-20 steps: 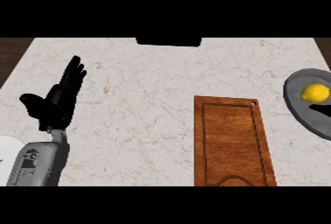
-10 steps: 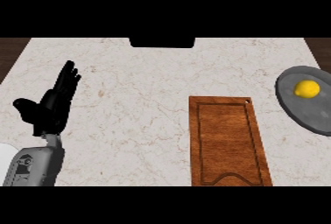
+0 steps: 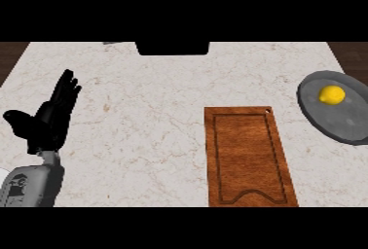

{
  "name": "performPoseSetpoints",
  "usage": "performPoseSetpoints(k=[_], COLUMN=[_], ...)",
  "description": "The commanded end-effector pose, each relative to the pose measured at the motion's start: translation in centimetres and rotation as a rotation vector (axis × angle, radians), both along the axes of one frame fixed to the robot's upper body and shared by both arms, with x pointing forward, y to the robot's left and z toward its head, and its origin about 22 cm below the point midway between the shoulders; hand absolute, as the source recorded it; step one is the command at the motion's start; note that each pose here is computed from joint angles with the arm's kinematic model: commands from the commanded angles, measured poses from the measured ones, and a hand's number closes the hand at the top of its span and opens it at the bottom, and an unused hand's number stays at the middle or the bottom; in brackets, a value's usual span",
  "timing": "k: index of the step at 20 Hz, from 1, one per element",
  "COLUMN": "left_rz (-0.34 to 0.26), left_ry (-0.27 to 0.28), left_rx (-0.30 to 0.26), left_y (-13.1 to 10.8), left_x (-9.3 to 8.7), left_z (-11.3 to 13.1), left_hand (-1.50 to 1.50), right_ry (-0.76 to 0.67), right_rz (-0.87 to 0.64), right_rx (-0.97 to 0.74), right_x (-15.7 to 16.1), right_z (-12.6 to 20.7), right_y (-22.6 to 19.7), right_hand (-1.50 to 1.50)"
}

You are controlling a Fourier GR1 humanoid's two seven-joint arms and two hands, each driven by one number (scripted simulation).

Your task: Pick the lemon from the cutting board and place it in the pan

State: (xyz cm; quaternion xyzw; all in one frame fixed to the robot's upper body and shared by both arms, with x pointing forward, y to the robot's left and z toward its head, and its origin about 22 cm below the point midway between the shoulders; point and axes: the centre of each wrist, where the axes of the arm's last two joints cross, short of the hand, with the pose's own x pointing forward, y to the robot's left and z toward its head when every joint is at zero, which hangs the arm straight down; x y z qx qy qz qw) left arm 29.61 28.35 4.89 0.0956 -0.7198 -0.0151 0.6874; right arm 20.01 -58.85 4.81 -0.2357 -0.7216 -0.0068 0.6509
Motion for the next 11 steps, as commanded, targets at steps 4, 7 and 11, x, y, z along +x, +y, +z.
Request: performPoseSetpoints(k=[4,7,11], left_rz=[0.025,0.0,0.013], left_ry=[0.007,0.002,0.005], left_rx=[0.026,0.002,0.011], left_y=[0.5,-0.3,-0.3], left_x=[-0.8,-1.1,-0.2], left_z=[-0.2,-0.2,0.5], left_hand=[0.0,0.0,0.0], right_ry=[-0.09,-0.056,-0.014], right_rz=[0.109,0.116,0.127], right_rx=[0.036,0.052,-0.021], right_x=[-6.2,-6.9,-6.6], right_z=[0.6,2.0,1.6], right_y=[-2.6,-3.4,-2.7], right_hand=[-1.5,-1.5,-1.5])
